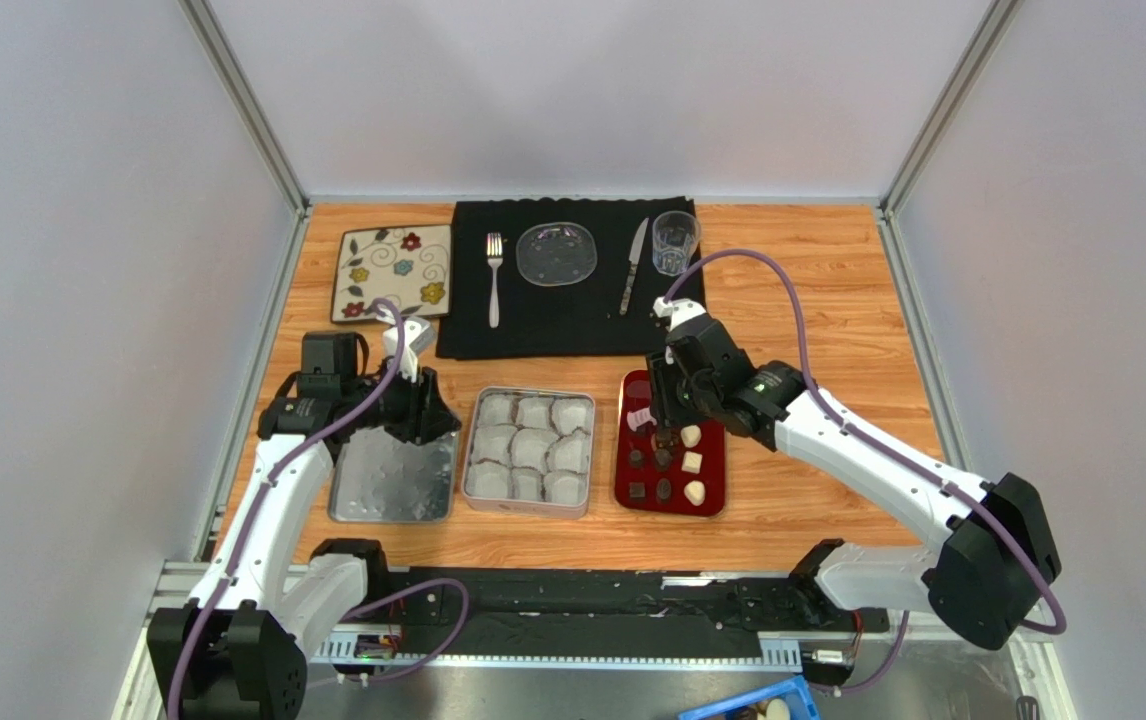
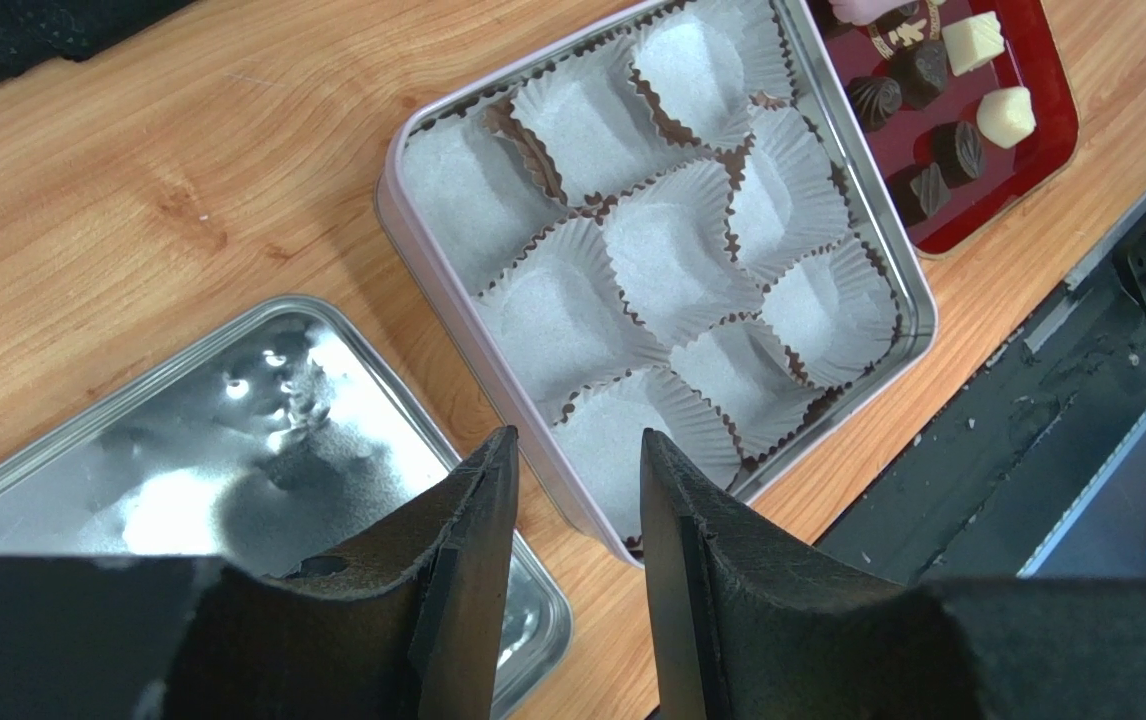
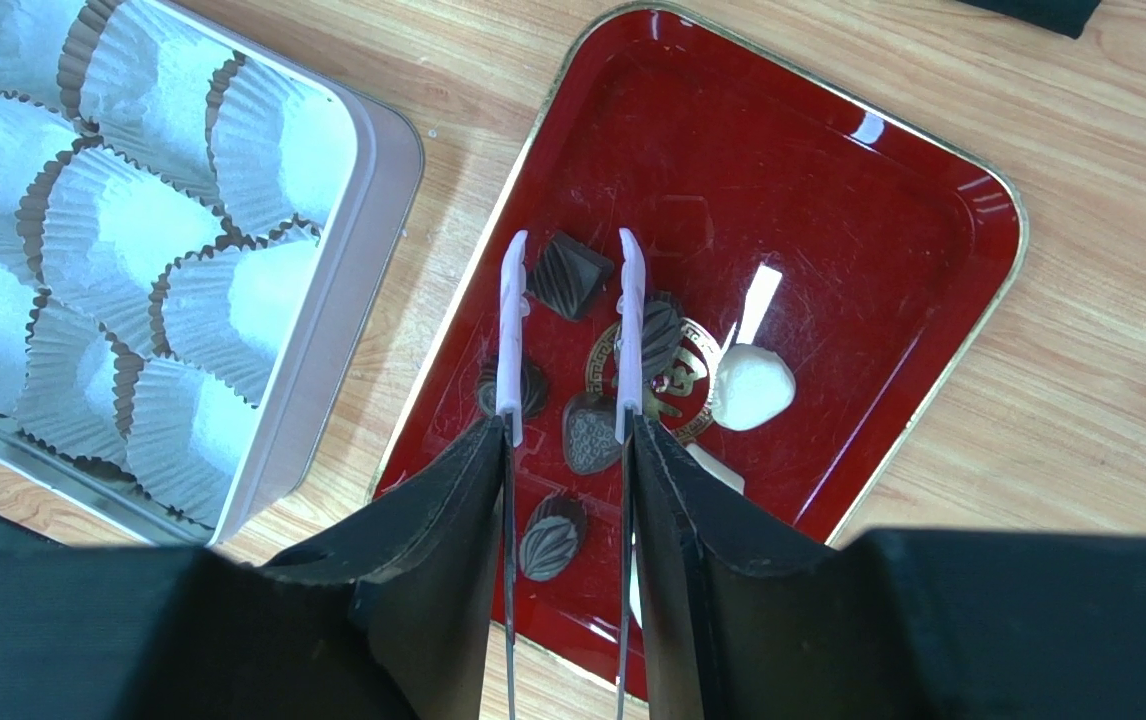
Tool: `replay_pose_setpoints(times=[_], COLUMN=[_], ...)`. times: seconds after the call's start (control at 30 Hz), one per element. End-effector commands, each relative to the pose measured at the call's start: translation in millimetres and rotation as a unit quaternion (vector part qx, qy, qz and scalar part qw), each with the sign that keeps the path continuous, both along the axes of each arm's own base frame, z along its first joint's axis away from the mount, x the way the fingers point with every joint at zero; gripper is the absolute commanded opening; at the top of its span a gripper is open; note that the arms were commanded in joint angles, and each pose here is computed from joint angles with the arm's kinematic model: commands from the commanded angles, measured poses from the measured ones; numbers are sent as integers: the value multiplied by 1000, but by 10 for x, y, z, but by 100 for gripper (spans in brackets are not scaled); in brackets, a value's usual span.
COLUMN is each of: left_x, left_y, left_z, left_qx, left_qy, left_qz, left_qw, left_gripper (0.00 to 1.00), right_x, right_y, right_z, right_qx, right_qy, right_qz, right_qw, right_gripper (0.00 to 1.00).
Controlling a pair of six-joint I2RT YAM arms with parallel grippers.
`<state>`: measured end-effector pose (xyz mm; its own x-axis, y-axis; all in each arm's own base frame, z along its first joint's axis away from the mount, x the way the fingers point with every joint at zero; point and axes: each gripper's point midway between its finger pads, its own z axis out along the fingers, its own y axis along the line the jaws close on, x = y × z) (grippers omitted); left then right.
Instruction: Pack the chocolate
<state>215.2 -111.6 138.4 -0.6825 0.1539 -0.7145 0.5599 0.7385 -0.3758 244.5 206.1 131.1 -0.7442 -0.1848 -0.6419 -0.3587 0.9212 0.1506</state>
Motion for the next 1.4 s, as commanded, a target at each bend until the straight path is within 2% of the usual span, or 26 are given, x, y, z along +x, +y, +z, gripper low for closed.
replay_pose_setpoints(times=[0.0,0.4,0.6,0.73,0.87,0.97,1.1,1.37], left_x=[40,31,13,12,44,127,185,159], left_y=[-27,-28,-18,11,88,243,429,260], left_z=[115,117,84,22,-99,-238,-492,-708], left_qx=[-10,-9,-5,4,28,73,124,132], left_qy=[-20,-22,-20,-20,-21,-34,-41,-34], left_qz=[-8,-12,-11,-8,4,26,54,27], left_qw=[1000,1000,1000,1000,999,996,990,990], left_gripper=[44,44,44,44,44,43,41,38], right_x=[111,63,58,85,92,86,19,-26], right_y=[165,202,192,164,106,132,278,725], right_z=[167,44,43,211,562,849,1104,1365], right_qx=[28,15,5,1,4,26,57,105], right_qy=[-27,-11,-12,-30,-60,-80,-92,-101], right_qz=[11,20,22,24,24,31,55,96], right_qw=[999,1000,1000,999,998,996,993,985], right_gripper=[39,37,25,17,15,13,12,12])
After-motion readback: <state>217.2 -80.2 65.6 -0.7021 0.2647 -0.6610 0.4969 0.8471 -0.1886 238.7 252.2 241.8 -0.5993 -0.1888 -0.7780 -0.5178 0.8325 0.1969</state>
